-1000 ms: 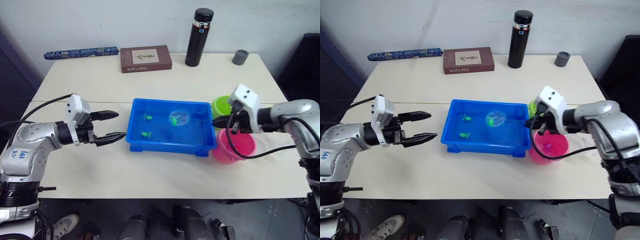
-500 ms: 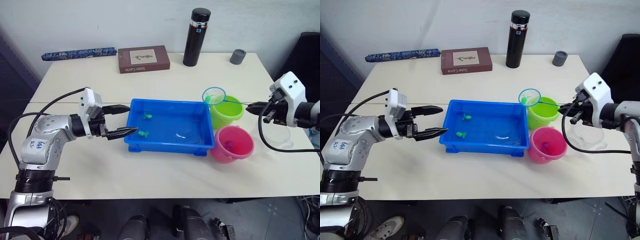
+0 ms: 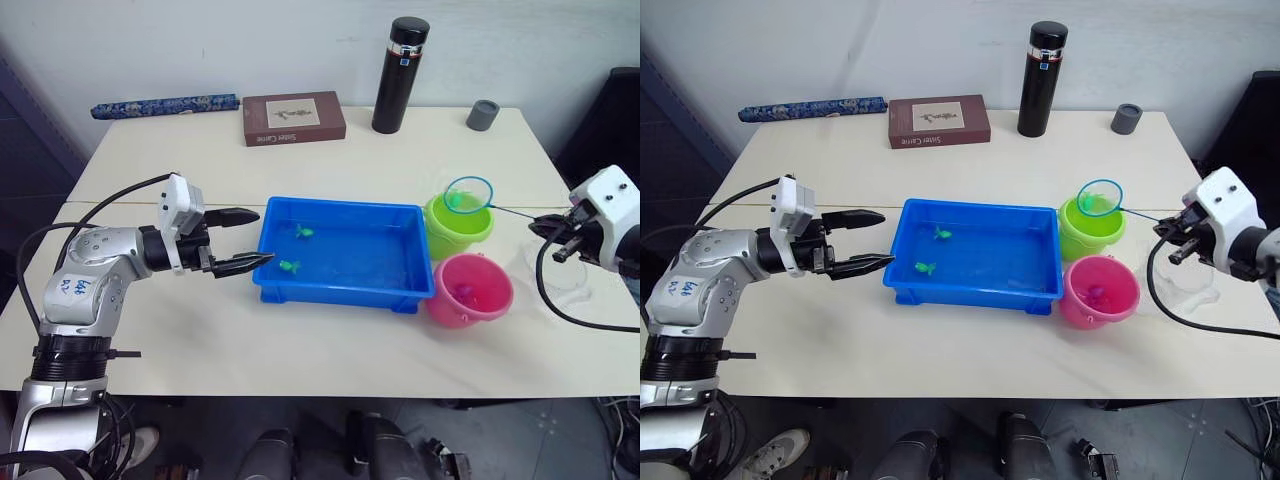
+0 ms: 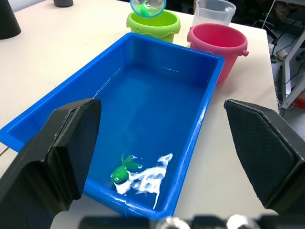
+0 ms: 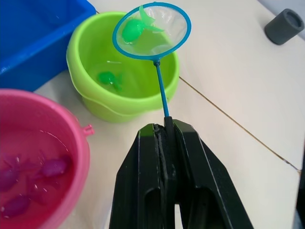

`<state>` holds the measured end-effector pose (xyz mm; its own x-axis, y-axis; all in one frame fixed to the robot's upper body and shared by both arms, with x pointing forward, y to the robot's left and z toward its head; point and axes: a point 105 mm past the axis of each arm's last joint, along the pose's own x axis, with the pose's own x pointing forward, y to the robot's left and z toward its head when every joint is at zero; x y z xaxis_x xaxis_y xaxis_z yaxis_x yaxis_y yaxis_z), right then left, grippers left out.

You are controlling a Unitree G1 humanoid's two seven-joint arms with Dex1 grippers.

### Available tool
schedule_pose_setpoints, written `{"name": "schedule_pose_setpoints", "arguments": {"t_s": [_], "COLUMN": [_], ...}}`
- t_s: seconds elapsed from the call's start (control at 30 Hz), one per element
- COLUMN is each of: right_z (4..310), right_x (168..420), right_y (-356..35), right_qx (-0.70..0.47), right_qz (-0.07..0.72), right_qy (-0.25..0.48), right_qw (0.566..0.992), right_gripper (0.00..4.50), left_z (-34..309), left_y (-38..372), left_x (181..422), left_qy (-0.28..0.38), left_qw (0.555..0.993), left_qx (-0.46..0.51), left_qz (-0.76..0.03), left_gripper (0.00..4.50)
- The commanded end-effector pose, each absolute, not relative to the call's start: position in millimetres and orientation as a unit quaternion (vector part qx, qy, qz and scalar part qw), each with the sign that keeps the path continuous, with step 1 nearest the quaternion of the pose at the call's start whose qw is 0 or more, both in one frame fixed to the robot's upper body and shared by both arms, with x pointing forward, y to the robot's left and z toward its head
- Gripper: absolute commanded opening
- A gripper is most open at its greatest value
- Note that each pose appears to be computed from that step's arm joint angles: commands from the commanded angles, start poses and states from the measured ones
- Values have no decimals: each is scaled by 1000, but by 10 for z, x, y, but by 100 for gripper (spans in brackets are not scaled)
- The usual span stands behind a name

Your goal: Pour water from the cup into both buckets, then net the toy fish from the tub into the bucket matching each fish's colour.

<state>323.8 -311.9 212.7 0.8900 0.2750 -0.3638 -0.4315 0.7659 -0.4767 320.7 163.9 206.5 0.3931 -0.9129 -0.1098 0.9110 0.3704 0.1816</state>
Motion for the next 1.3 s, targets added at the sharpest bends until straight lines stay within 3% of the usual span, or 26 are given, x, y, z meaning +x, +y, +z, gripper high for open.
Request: {"name": "schedule_pose_setpoints", "arguments": {"t_s": [0.03, 0.27, 0.43, 0.53, 0.93, 1.3], "right_z": [2359, 2369, 2263, 2256, 2159, 2219], "right_x": [3147, 3154, 3132, 3114, 3101, 3115], "right_y": [-3108, -3074, -3003, -2987, -2890, -2938], "right_qx": [-344, -482, -608, -632, -765, -803], "right_qz": [178, 144, 122, 110, 74, 50], "right_qy": [88, 44, 14, -3, -61, -73], "right_qw": [918, 863, 784, 768, 636, 589], "right_gripper": [0, 0, 0, 0, 0, 0], "left_z": [2142, 2124, 2115, 2113, 2103, 2099], "left_y": [1637, 1631, 1633, 1631, 1596, 1600], "left_x": [3206, 3212, 3210, 3209, 3226, 3221], "left_qy": [-20, -19, -17, -17, -17, -17], "left_qw": [825, 824, 823, 823, 820, 821], "left_qx": [115, 114, 114, 113, 111, 110], "left_qz": [-553, -555, -556, -556, -561, -560], "left_gripper": [446, 446, 446, 446, 446, 446]}}
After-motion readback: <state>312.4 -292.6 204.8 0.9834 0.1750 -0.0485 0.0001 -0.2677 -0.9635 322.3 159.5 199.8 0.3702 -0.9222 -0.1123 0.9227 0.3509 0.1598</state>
